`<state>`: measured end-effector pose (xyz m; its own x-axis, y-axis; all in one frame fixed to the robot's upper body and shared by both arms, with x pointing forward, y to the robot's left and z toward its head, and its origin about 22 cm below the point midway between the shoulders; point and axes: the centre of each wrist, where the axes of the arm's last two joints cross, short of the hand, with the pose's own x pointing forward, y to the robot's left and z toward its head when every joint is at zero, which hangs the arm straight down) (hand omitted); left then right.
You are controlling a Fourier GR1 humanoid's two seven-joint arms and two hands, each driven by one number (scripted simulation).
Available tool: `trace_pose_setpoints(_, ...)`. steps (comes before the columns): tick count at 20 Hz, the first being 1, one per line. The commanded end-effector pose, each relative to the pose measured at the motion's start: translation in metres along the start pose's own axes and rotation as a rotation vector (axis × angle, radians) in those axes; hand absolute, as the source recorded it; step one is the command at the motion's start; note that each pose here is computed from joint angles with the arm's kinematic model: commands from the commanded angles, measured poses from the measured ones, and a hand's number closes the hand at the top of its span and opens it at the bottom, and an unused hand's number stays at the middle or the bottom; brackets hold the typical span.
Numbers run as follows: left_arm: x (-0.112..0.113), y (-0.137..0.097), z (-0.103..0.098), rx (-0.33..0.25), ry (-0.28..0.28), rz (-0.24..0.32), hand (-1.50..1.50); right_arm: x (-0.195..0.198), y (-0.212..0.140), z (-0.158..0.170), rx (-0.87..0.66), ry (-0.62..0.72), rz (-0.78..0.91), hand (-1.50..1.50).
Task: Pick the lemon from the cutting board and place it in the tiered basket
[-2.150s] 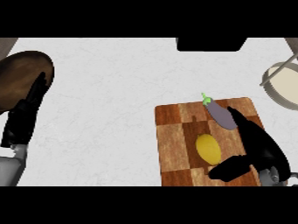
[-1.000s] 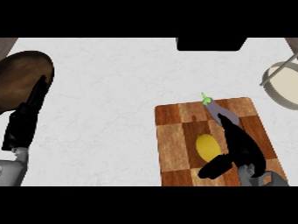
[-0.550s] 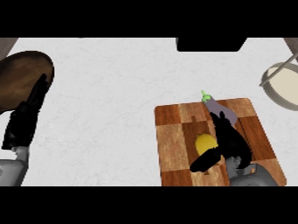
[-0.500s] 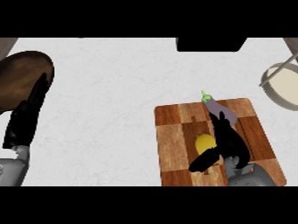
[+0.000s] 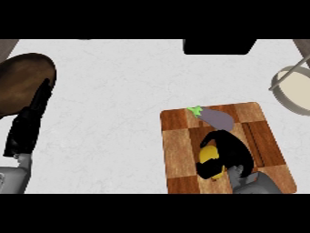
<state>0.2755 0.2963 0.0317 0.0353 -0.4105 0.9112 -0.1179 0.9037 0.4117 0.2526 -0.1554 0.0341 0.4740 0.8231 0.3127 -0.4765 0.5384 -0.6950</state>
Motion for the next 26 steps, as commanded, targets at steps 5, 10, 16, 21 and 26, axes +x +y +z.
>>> trace_pose_setpoints(5,0.004,0.003,-0.014,0.003,-0.008,-0.016,0.00,0.007,0.002,0.002,0.011,0.034,-0.126,1.50)
trace_pose_setpoints(10,-0.001,0.007,0.002,0.003,0.002,-0.006,0.00,-0.013,-0.019,0.020,-0.025,-0.245,0.069,1.50)
trace_pose_setpoints(16,-0.005,0.007,0.000,0.032,0.008,-0.015,0.00,-0.024,-0.034,0.052,-0.152,-0.618,0.154,1.50)
trace_pose_setpoints(21,-0.004,0.005,-0.007,0.032,0.012,0.009,0.00,-0.026,-0.073,0.083,-0.427,-0.747,-0.071,1.50)
trace_pose_setpoints(26,0.014,0.003,-0.008,0.017,0.019,-0.001,0.00,-0.038,-0.121,0.108,-0.621,-0.793,-0.175,1.50)
